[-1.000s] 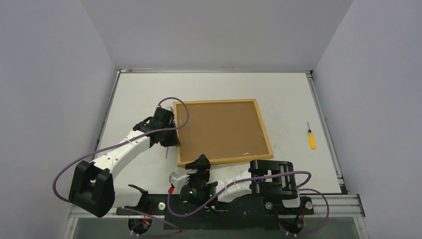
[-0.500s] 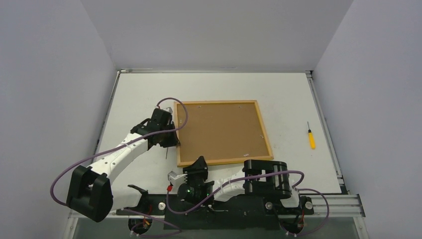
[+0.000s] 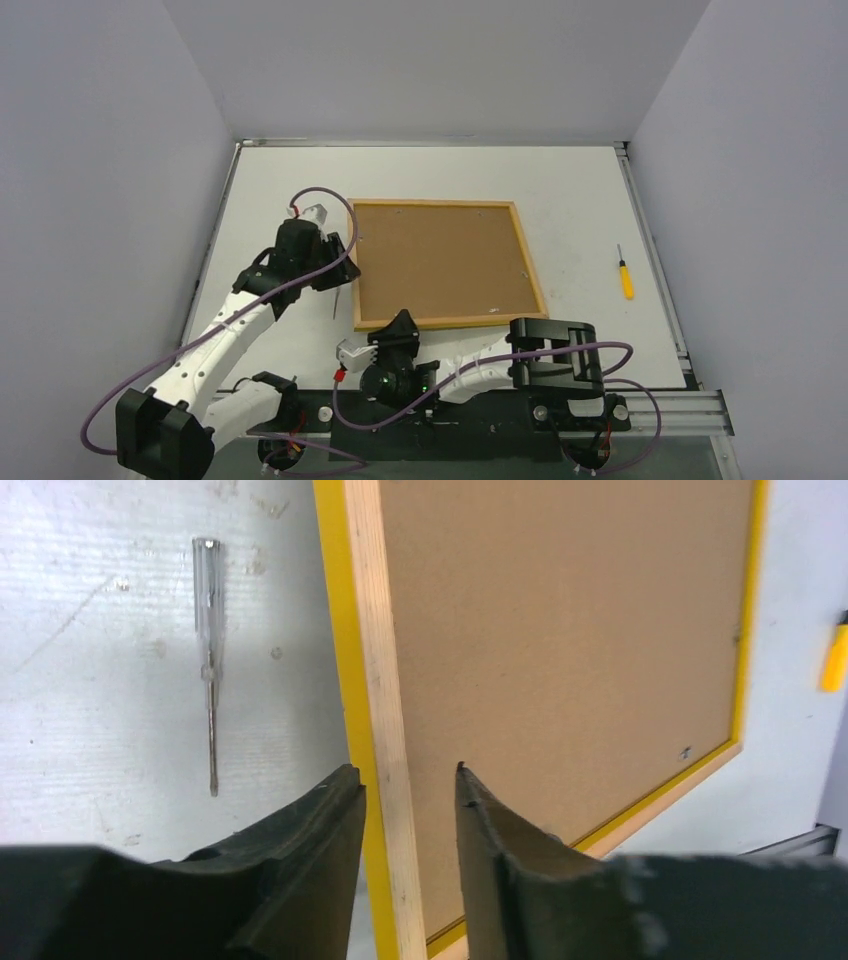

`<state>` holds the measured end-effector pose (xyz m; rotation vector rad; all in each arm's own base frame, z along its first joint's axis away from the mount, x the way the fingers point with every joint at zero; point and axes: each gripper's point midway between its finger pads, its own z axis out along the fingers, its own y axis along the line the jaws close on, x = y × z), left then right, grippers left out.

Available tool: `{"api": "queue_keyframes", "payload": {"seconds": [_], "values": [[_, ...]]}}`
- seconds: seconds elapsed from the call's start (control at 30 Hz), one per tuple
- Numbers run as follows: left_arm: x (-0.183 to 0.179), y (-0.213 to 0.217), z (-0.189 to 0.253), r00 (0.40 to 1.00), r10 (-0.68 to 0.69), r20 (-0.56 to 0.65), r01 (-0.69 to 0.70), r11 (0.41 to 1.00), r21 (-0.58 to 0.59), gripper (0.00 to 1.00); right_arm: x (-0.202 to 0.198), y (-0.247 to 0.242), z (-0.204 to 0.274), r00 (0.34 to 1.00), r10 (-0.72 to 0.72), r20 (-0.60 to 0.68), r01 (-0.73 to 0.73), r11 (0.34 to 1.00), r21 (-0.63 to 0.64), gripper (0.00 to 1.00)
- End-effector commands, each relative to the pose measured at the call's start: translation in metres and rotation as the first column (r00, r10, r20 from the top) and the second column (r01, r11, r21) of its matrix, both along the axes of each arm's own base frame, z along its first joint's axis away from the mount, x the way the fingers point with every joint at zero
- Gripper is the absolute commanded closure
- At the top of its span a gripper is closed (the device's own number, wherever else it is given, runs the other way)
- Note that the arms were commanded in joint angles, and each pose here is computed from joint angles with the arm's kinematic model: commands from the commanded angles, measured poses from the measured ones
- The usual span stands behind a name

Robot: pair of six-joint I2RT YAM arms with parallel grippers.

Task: Take the photo out of the frame
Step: Turn over the photo frame at the center of the board.

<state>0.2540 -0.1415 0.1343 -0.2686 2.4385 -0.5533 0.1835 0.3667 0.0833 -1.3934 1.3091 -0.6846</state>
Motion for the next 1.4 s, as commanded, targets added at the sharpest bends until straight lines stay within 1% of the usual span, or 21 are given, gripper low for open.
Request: {"api": "queue_keyframes", "payload": {"seconds": [0.0,0.07,0.2,0.27,0.37,0.5,0.57,0.63,0.77,0.87,0.93,1.0,1.1,1.17,1.23,1.3,1.37], "values": [[0.012,0.0,0.034,0.992,0.032,0.124,-0.02,0.995,-0.093,0.57,-0.001,0.002,0.053,1.0,-0.023,0.001,0.023,0.974,0.224,0.95],[0.012,0.007,0.038,0.989,0.059,0.136,-0.044,0.993,-0.111,0.42,-0.002,0.001,0.064,1.0,-0.01,-0.011,0.012,0.963,0.271,0.95],[0.006,0.008,0.049,0.984,0.078,0.162,-0.046,0.98,-0.192,0.18,-0.005,-0.001,0.076,0.999,0.029,-0.035,-0.016,0.942,0.334,0.95],[0.005,0.001,0.056,0.982,0.063,0.176,-0.017,0.967,-0.255,0.14,-0.008,0.001,0.081,0.998,0.052,-0.047,-0.032,0.933,0.359,0.95],[0.009,-0.009,0.071,0.976,0.067,0.205,0.009,0.937,-0.348,0.12,-0.012,0.001,0.089,0.996,0.071,-0.055,-0.045,0.922,0.385,0.95],[0.015,-0.021,0.086,0.97,0.064,0.236,0.052,0.89,-0.453,0.12,-0.015,-0.002,0.101,0.993,0.097,-0.067,-0.059,0.899,0.435,0.95],[0.019,-0.026,0.09,0.971,0.062,0.231,0.061,0.87,-0.489,0.13,-0.018,-0.003,0.108,0.99,0.119,-0.075,-0.071,0.884,0.462,0.95],[0.023,-0.029,0.094,0.972,0.056,0.23,0.07,0.861,-0.503,0.16,-0.02,-0.004,0.117,0.987,0.139,-0.081,-0.081,0.865,0.496,0.95],[0.03,-0.029,0.091,0.973,0.059,0.223,0.06,0.869,-0.492,0.29,-0.024,-0.006,0.13,0.978,0.186,-0.093,-0.105,0.83,0.548,0.95],[0.033,-0.031,0.088,0.975,0.058,0.216,0.06,0.863,-0.502,0.37,-0.029,-0.003,0.133,0.967,0.231,-0.106,-0.133,0.816,0.563,0.94],[0.035,-0.033,0.089,0.975,0.059,0.216,0.063,0.855,-0.515,0.45,-0.03,-0.002,0.135,0.965,0.239,-0.109,-0.136,0.81,0.57,0.94],[0.036,-0.034,0.09,0.974,0.056,0.22,0.069,0.849,-0.524,0.56,-0.031,-0.002,0.135,0.964,0.243,-0.112,-0.138,0.81,0.569,0.92],[0.035,-0.035,0.094,0.971,0.049,0.233,0.083,0.847,-0.525,0.76,-0.031,-0.002,0.135,0.963,0.244,-0.113,-0.139,0.811,0.568,0.84],[0.034,-0.034,0.098,0.969,0.055,0.242,0.083,0.847,-0.525,0.85,-0.031,-0.003,0.134,0.963,0.246,-0.112,-0.139,0.808,0.573,0.78],[0.033,-0.033,0.102,0.966,0.063,0.251,0.081,0.847,-0.525,0.92,-0.031,-0.006,0.132,0.963,0.244,-0.112,-0.138,0.809,0.571,0.69],[0.032,-0.031,0.106,0.965,0.075,0.251,0.07,0.849,-0.524,0.94,-0.031,-0.007,0.129,0.965,0.238,-0.114,-0.133,0.813,0.567,0.59],[0.031,-0.028,0.109,0.966,0.087,0.245,0.055,0.853,-0.519,0.96,-0.03,-0.01,0.126,0.967,0.227,-0.117,-0.124,0.818,0.562,0.51]]}}
